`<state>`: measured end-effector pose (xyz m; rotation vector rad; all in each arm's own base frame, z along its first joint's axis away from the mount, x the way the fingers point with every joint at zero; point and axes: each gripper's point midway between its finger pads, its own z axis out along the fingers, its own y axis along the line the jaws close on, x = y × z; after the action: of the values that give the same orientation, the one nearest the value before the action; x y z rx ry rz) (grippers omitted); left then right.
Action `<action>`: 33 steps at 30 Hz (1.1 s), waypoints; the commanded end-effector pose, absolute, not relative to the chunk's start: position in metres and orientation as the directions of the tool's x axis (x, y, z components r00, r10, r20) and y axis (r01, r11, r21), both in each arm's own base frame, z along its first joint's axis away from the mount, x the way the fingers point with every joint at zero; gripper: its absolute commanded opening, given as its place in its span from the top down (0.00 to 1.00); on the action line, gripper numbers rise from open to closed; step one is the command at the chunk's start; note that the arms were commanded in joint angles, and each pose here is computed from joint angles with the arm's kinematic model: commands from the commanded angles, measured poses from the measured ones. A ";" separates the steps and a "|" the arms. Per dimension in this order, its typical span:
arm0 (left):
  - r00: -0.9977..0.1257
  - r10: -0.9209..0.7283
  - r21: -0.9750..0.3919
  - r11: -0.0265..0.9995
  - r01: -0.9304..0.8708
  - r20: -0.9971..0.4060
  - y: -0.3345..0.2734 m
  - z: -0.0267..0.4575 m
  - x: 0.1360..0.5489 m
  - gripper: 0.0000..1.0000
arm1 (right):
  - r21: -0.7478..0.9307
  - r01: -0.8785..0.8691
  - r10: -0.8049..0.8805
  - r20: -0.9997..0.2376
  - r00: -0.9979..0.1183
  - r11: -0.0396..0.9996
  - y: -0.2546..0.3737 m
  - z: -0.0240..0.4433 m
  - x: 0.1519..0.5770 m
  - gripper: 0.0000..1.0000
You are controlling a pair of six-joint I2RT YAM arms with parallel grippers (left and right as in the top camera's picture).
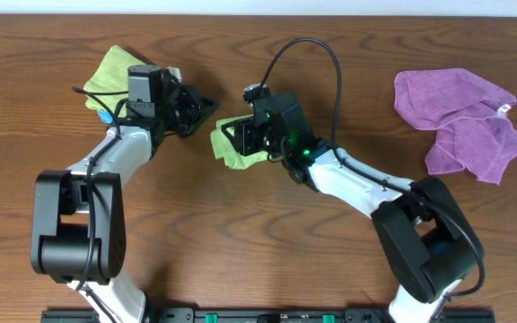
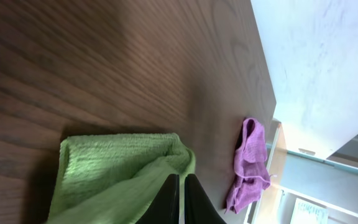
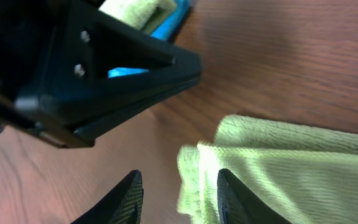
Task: Fold the cloth
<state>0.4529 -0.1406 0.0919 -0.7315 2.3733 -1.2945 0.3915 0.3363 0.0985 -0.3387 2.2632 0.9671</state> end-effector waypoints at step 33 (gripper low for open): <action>-0.847 -0.497 -0.767 0.464 -0.444 0.189 -0.135 0.075 0.394 0.05 | 0.431 -0.351 -0.022 -0.605 -0.796 0.831 0.131 0.201 0.341 0.01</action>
<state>0.3939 -0.1281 0.0600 -0.8919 2.6426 -1.3294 0.3510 0.1424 0.1904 -0.1631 2.4367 0.7605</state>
